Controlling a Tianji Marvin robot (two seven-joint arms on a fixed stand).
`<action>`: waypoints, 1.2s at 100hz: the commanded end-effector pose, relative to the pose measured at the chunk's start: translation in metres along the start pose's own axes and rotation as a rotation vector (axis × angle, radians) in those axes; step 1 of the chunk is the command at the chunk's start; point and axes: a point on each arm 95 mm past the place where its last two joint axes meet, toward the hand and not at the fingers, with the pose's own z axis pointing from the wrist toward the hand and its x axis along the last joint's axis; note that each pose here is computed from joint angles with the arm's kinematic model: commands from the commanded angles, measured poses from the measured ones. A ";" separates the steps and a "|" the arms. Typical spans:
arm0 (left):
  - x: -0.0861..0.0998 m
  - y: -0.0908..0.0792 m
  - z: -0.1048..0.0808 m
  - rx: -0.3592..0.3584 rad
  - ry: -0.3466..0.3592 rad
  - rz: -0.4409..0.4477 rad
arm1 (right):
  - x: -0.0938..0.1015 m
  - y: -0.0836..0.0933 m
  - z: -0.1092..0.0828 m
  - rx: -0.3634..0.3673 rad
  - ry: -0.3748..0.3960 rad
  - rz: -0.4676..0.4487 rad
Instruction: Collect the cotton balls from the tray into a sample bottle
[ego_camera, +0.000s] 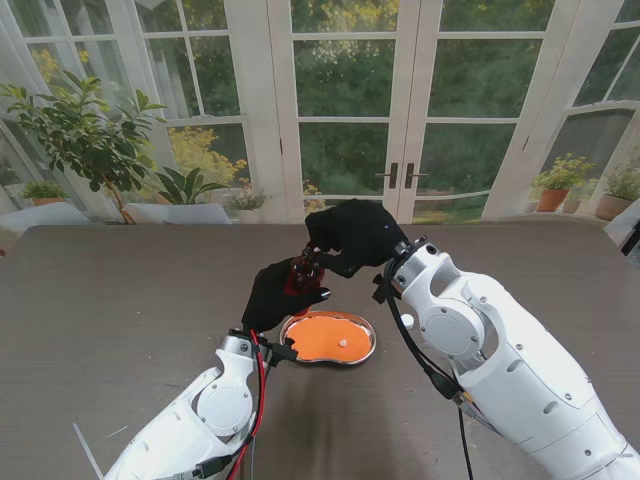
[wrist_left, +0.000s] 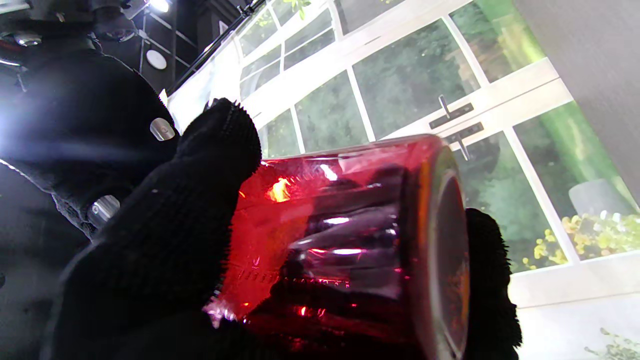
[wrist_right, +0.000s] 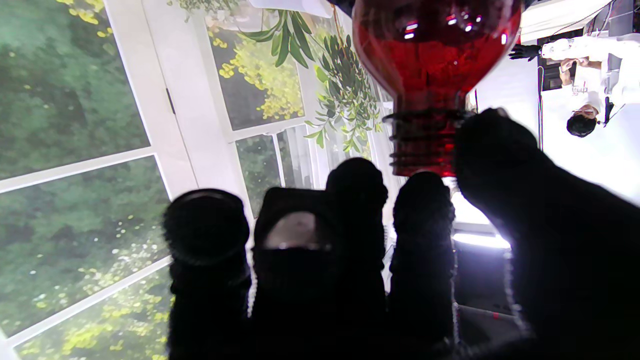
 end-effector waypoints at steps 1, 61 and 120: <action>0.005 0.004 0.003 -0.010 0.011 -0.011 | 0.003 -0.007 -0.001 0.033 0.013 0.009; 0.005 0.003 0.004 -0.001 0.012 -0.019 | 0.003 -0.010 -0.006 0.075 0.051 -0.008; 0.005 0.003 0.004 0.005 0.012 -0.020 | -0.003 -0.009 -0.012 0.075 0.063 -0.029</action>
